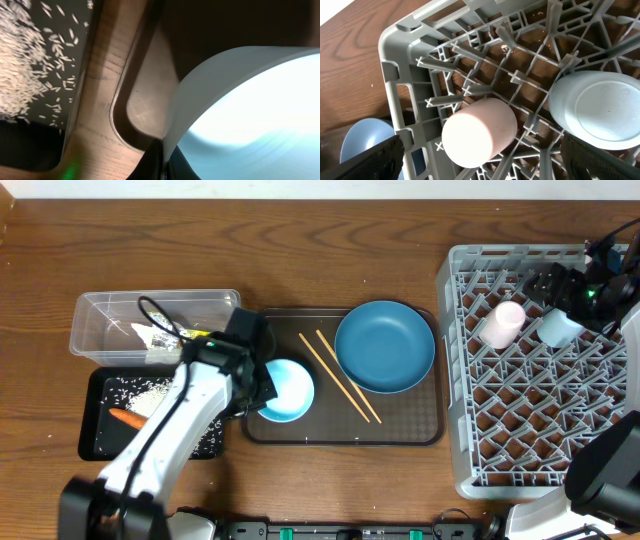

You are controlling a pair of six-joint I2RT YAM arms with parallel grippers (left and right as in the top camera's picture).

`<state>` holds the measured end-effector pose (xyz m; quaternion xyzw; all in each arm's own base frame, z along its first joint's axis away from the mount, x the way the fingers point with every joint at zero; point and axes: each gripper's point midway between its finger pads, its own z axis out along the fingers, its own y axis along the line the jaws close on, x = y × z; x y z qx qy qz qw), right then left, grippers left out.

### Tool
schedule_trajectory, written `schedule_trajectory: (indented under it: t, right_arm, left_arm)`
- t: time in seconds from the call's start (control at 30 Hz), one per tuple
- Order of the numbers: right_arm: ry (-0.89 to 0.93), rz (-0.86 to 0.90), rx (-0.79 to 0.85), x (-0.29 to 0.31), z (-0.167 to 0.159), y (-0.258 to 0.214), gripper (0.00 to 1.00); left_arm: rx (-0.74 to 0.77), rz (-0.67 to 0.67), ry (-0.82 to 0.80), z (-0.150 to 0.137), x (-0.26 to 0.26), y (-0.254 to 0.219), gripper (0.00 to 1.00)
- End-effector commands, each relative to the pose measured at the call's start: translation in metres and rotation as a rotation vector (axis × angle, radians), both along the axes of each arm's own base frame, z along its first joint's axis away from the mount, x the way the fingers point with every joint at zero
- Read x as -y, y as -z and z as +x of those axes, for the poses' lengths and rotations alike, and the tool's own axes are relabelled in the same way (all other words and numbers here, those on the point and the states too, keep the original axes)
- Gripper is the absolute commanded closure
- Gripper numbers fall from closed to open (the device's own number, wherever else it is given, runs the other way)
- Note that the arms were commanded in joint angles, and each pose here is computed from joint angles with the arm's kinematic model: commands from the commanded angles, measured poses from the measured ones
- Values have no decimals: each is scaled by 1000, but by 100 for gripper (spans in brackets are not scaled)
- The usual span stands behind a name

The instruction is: Sort waste into correct bins and load items into the dishwasher rack

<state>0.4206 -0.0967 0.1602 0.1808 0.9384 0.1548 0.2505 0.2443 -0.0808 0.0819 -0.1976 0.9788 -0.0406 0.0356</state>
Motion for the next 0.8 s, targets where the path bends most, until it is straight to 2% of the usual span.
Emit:
schedule_trajectory:
  t: [0.0, 0.13, 0.27, 0.6, 0.77]
  right_arm:
    - [3, 13, -7, 1, -1, 4, 1]
    - [3, 13, -7, 1, -1, 4, 1]
    - [3, 13, -7, 1, -1, 4, 1]
    - [3, 13, -7, 1, -1, 4, 1]
    - [16, 24, -10, 0, 0, 3, 1]
  left_arm:
    - [62, -59, 19, 1, 8, -25, 94]
    - [90, -176, 48, -4, 25, -41, 94]
    - [119, -229, 61, -8, 32, -54, 94]
    - [139, -238, 146, -17, 51, -59, 94]
    - [170, -239, 164, -12, 56, -61, 94]
